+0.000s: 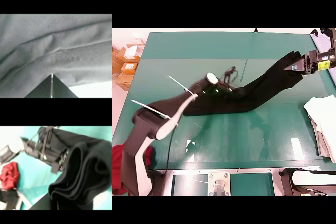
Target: Fold the shirts.
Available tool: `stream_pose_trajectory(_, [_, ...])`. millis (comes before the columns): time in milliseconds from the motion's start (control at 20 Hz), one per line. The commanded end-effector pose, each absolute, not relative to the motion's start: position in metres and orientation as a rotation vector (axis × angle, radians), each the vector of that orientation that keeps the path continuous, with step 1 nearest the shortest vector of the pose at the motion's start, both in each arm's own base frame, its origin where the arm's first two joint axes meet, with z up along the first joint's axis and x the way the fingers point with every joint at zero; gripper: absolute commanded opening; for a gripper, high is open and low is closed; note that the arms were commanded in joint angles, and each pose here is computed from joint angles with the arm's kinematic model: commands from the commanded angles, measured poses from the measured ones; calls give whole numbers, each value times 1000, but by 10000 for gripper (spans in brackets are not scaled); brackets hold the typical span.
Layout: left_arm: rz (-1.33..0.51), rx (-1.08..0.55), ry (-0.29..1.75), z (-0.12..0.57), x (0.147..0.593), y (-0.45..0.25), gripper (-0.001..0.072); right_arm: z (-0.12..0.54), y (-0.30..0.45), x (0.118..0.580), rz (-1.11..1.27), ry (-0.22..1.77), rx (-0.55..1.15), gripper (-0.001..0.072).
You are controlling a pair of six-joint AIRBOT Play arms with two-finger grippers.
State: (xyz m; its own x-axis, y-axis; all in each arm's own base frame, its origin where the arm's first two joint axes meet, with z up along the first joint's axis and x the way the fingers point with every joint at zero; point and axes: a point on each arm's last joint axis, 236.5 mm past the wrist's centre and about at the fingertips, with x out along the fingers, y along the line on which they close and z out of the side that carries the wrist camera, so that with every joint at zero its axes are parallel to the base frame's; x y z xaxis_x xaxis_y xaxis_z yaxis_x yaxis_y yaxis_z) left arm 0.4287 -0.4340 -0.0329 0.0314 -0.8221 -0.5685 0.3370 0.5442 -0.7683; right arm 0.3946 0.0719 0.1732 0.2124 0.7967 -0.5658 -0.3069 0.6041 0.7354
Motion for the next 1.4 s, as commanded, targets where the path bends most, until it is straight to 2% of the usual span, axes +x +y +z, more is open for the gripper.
stream_pose_trajectory(0, [-871,-330,1415,-8,432,-339,17,191,116,387,942,1101,564,17])
stream_pose_trajectory(150, [-588,-124,1451,23,452,-214,18,192,184,378,1033,1125,515,18])
stream_pose_trajectory(300, [-346,-27,1362,71,462,-115,18,182,268,381,1086,1082,464,18])
stream_pose_trajectory(450, [-222,-44,1258,118,461,-58,19,145,355,397,1065,1029,465,18])
stream_pose_trajectory(600, [-170,-77,1198,145,455,-29,19,66,449,412,971,985,499,19])
stream_pose_trajectory(650, [-161,-81,1192,149,454,-25,19,31,477,410,933,989,510,101])
stream_pose_trajectory(700, [-160,-79,1191,150,452,-22,19,-2,498,404,901,998,510,375])
stream_pose_trajectory(750, [-161,-68,1193,150,451,-21,19,-30,512,396,888,1019,491,569])
stream_pose_trajectory(800, [-169,-61,1197,149,450,-21,19,-44,514,391,892,1051,481,568])
stream_pose_trajectory(900, [-176,-54,1197,149,450,-22,19,-43,481,407,888,1087,441,562])
stream_pose_trajectory(1000, [-176,-53,1197,149,450,-21,19,-24,408,446,821,1128,448,466])
stream_pose_trajectory(1150, [-178,-53,1197,149,450,-22,19,5,269,490,672,1180,517,470])
stream_pose_trajectory(1200, [-178,-54,1197,149,450,-22,19,8,226,494,621,1206,546,476])
stream_pose_trajectory(1300, [-177,-55,1195,149,451,-22,19,-2,164,489,531,1265,629,595])
stream_pose_trajectory(1350, [-176,-56,1191,150,452,-22,19,-17,151,479,507,1312,675,606])
